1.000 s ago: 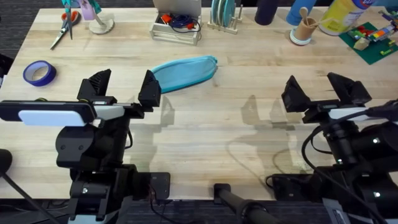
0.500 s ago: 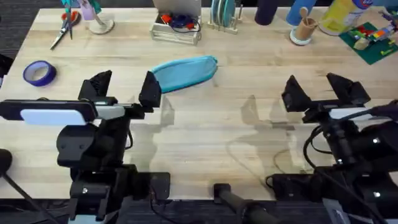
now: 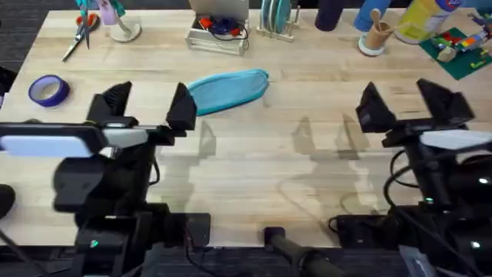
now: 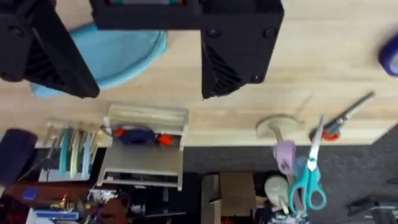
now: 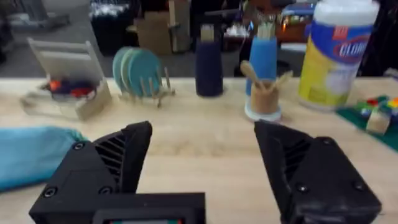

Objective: Unzip the bag, pick up the pens from the table one at a time and place them inside, then zip the bag closed.

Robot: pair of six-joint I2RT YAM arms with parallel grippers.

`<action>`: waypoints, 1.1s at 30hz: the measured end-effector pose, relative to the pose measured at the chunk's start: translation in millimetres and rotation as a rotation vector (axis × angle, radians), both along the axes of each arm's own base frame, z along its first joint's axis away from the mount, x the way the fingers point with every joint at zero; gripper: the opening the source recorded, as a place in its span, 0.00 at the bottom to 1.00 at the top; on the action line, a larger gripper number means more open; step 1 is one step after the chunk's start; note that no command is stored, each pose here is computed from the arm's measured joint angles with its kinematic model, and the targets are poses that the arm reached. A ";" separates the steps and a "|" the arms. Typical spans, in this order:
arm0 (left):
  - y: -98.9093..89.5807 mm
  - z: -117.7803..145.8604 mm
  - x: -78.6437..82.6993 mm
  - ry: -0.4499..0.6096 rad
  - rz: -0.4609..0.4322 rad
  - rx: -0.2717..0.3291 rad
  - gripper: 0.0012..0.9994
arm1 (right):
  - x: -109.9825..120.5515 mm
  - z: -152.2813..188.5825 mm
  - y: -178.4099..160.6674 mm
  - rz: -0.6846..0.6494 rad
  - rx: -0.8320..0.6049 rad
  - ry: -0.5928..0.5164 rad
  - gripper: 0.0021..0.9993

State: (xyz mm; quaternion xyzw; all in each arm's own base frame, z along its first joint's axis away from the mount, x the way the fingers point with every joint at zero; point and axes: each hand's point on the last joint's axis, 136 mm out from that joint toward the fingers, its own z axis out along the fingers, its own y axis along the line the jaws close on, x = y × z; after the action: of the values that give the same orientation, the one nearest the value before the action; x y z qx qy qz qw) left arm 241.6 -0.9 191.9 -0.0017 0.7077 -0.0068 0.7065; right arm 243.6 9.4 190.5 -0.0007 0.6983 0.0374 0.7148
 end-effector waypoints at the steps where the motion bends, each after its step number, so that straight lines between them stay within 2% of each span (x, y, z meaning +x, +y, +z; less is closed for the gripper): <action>1: 0.0 8.0 -1.6 -0.013 0.000 0.000 0.99 | -1.4 8.2 0.0 0.000 0.000 -0.017 1.00; 7: 0.0 52.8 -12.4 -0.099 0.000 0.000 0.99 | -12.8 64.3 0.0 0.000 0.000 -0.126 1.00; 15: 0.0 99.2 -16.1 -0.133 0.000 0.000 0.99 | -9.6 106.6 0.6 0.003 0.000 -0.129 1.00; 18: 0.0 110.7 -12.3 -0.089 0.000 0.000 0.99 | -2.4 122.4 0.6 0.004 0.000 -0.113 1.00; 25: -3.0 117.7 2.6 0.115 -0.017 -0.002 0.99 | 24.6 139.0 6.5 0.037 -0.001 -0.020 1.00; 28: -4.1 120.5 8.5 0.199 -0.024 -0.004 0.99 | 36.8 129.5 11.8 0.068 0.001 0.078 1.00; 33: -4.9 120.0 18.9 0.345 -0.029 -0.007 0.99 | 54.0 97.0 20.1 0.116 0.014 0.301 1.00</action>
State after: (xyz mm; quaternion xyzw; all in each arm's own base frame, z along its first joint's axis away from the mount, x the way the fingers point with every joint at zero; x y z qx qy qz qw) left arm 260.4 -5.8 311.9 0.0049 0.8185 -0.0188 0.5742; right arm 297.6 29.5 287.5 -0.0304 0.7960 0.0832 0.5988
